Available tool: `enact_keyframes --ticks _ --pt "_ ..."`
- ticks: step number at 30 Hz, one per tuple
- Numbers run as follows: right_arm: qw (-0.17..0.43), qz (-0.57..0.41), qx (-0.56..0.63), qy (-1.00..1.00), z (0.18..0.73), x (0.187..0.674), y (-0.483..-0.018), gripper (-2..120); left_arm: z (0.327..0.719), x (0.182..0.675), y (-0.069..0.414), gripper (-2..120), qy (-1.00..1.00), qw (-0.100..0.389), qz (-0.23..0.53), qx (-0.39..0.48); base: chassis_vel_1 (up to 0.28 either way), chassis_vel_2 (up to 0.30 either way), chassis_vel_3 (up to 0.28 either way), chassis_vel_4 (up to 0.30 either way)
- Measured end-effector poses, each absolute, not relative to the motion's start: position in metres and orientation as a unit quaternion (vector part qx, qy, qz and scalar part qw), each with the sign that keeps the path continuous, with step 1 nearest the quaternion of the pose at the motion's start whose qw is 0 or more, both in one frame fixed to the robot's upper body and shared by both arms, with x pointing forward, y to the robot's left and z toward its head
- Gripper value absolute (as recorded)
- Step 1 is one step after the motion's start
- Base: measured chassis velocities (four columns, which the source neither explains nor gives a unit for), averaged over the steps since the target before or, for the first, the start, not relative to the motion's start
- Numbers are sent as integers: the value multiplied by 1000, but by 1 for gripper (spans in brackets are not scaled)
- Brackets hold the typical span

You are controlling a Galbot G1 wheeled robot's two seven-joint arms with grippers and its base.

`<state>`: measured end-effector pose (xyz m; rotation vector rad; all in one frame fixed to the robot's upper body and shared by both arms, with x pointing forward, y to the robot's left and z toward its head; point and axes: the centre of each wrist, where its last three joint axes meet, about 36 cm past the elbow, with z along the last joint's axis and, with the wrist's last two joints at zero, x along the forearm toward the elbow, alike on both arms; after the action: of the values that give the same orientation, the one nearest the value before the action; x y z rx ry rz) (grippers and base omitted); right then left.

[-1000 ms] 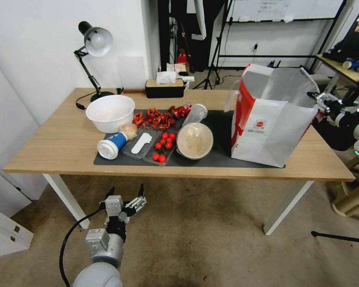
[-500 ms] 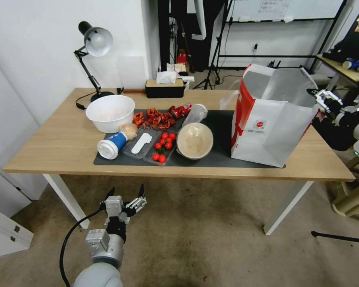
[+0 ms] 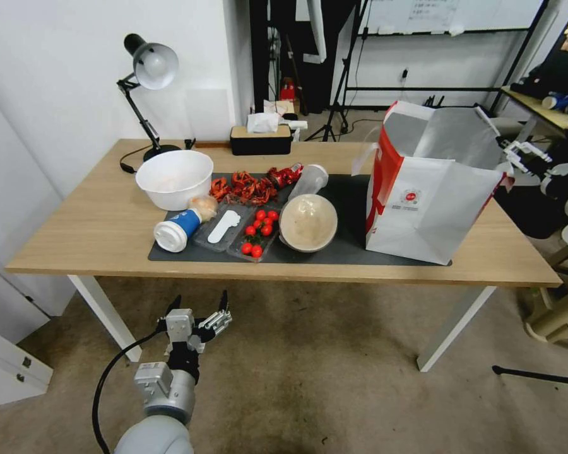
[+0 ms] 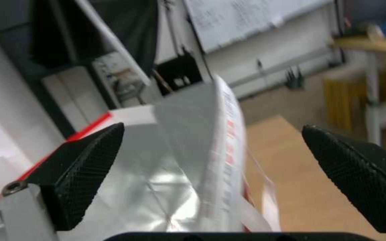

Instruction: Pick up the food delivery bag from the floor and place it on the table.

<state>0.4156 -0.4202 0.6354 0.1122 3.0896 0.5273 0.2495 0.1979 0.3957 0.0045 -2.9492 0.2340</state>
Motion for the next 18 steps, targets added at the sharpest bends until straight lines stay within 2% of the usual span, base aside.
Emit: enact_keyframes --ticks 8,18 --pt "86 81 -95 988 616 392 -392 100 399 251 200 100 -993 87 84 0 0 0 0 0" --pt "144 17 -115 983 569 355 -351 100 399 250 201 100 -993 82 87 -3 0 0 0 0"
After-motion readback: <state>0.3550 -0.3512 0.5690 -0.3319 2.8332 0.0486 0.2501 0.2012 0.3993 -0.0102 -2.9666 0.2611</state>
